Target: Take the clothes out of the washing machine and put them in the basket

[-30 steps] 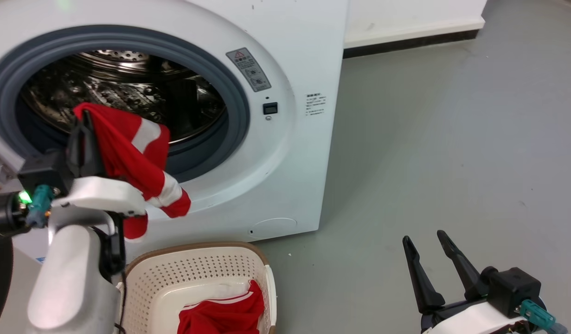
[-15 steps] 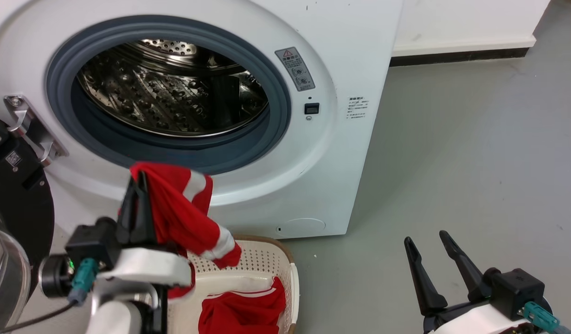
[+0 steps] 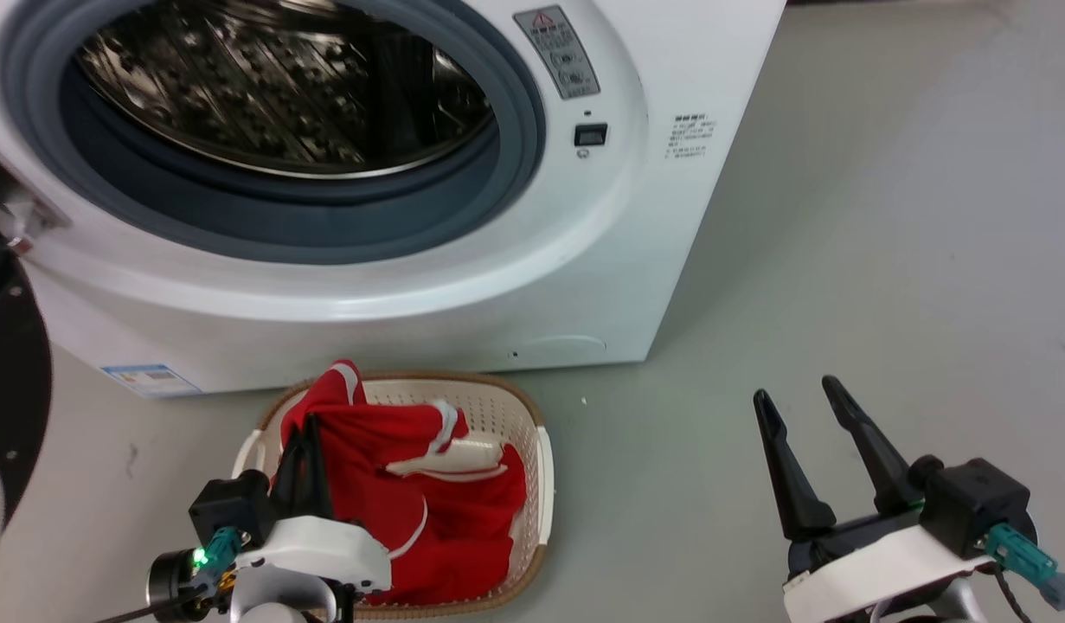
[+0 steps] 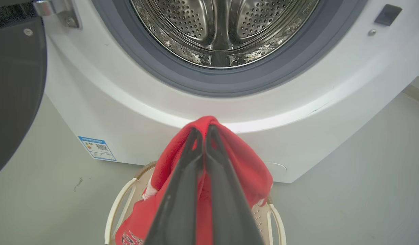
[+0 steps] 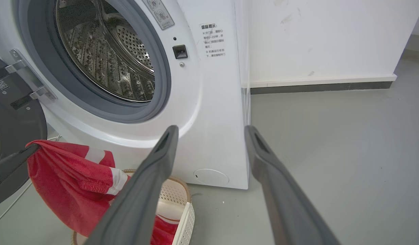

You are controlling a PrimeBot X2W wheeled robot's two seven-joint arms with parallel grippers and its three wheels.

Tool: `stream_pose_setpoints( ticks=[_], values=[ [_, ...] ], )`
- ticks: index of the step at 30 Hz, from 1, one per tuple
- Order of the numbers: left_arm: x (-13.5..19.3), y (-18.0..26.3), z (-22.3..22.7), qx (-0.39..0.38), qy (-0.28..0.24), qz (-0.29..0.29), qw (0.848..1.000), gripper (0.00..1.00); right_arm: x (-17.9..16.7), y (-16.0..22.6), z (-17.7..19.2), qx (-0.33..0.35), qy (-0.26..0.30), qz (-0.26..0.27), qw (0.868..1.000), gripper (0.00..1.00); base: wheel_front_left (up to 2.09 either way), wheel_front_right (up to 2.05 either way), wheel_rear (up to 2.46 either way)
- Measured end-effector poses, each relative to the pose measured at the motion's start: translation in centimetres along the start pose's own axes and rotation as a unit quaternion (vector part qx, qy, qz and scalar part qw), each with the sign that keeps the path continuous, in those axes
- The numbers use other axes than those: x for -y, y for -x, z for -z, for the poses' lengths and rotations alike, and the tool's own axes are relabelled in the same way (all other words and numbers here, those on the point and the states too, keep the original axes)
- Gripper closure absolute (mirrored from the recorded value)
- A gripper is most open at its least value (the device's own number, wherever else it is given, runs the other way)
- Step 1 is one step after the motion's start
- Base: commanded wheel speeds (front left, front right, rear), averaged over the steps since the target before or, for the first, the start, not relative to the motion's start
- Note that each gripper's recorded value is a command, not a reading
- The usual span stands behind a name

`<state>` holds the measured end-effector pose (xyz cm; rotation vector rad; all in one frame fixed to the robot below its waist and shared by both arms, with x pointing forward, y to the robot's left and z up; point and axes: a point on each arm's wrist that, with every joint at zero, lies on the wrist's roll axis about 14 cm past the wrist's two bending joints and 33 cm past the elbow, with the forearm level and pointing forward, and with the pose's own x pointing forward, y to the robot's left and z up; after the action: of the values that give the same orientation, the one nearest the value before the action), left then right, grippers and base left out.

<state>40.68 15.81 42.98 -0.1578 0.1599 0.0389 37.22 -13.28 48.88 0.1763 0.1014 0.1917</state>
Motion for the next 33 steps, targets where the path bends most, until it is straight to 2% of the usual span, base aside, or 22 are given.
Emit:
stream_pose_setpoints(
  ticks=[7,14,23,29,32,33],
  values=[
    [-0.2,-2.8,7.5,-0.102,-0.006,-0.008,0.995,1.00,1.1,-2.9,2.0,-0.021,-0.004,0.005,1.000,0.00,0.00,0.00,0.00],
    [-1.1,-4.1,14.4,-0.191,-0.015,-0.021,0.981,1.00,2.7,-4.7,5.1,-0.053,-0.007,0.020,0.998,0.00,0.00,0.00,0.00],
    [-2.5,-2.0,23.1,-0.320,-0.029,-0.051,0.946,1.00,4.6,-5.6,8.9,-0.090,-0.012,0.037,0.995,0.00,0.00,0.00,0.00],
    [-3.5,0.1,25.4,-0.369,-0.031,-0.066,0.927,1.00,5.3,-5.4,9.4,-0.093,-0.013,0.048,0.994,0.00,0.00,0.00,0.00],
    [-3.9,0.3,24.9,-0.367,-0.030,-0.073,0.927,0.00,5.4,-5.3,8.9,-0.088,-0.011,0.050,0.995,0.00,0.00,0.00,0.00],
    [-3.9,0.4,24.6,-0.365,-0.031,-0.072,0.928,0.00,5.4,-5.3,8.6,-0.082,-0.010,0.050,0.995,0.00,0.00,0.00,0.00]
  ],
)
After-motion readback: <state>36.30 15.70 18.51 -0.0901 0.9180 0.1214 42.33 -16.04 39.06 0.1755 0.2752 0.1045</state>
